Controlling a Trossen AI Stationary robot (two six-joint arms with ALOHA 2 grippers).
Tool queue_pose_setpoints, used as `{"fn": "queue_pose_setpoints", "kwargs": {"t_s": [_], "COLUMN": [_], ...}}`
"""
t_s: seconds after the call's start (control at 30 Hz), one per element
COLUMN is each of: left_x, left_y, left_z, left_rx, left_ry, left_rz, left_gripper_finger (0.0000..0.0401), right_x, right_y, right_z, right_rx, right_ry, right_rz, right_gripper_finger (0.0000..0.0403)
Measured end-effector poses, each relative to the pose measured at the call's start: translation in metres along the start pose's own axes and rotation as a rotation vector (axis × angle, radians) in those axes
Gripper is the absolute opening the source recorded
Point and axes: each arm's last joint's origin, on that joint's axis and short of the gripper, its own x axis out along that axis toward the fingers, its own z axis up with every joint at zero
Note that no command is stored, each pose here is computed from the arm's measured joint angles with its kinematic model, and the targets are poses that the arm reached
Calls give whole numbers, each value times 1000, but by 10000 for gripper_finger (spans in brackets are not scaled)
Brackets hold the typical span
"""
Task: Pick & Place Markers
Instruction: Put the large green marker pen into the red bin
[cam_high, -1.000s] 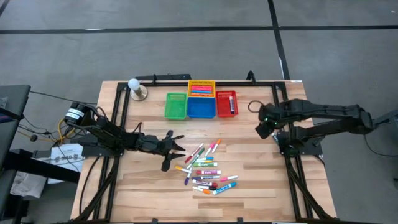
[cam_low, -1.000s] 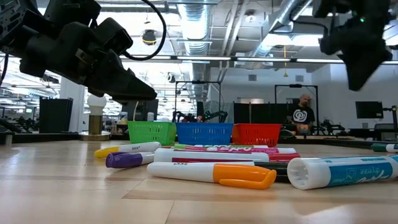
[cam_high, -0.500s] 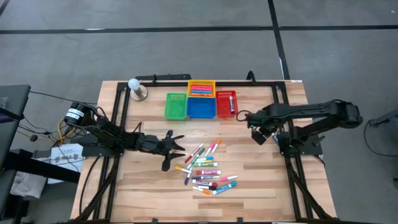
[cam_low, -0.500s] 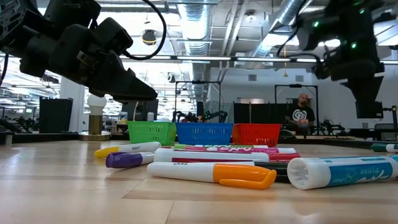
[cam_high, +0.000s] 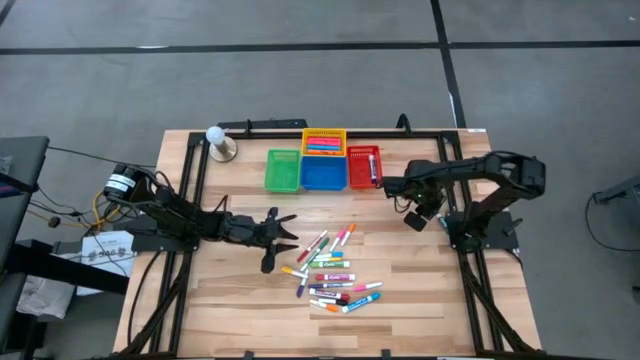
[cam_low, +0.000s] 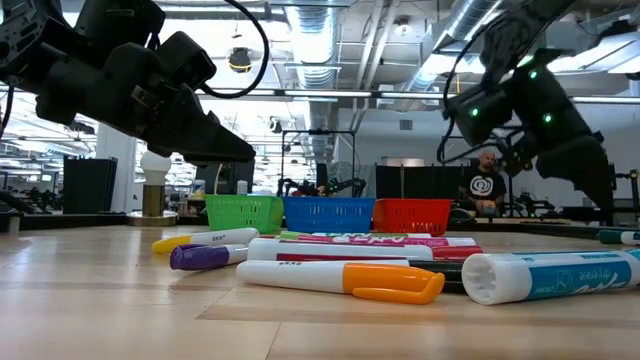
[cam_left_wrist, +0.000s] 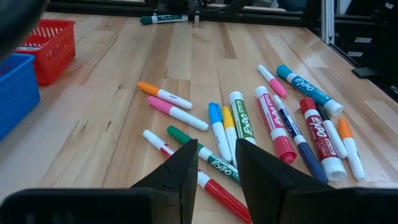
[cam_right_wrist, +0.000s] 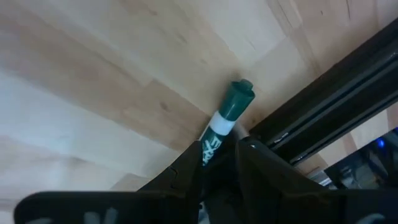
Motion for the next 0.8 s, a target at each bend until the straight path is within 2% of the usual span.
{"fn": "queue_pose_setpoints", "kwargs": {"t_s": [0.43, 0.8], "left_x": [0, 0], "left_y": [0, 0], "left_z": [0, 0], "left_rx": [0, 0], "left_ry": [0, 0], "left_rz": [0, -1], "left_gripper_finger": [108, 108], "right_x": [15, 16], "right_y": [-11, -14], "right_z": [22, 24], "right_rx": [55, 68], "right_ry": [85, 85], "right_rz": [58, 53], "right_gripper_finger": [92, 171]}}
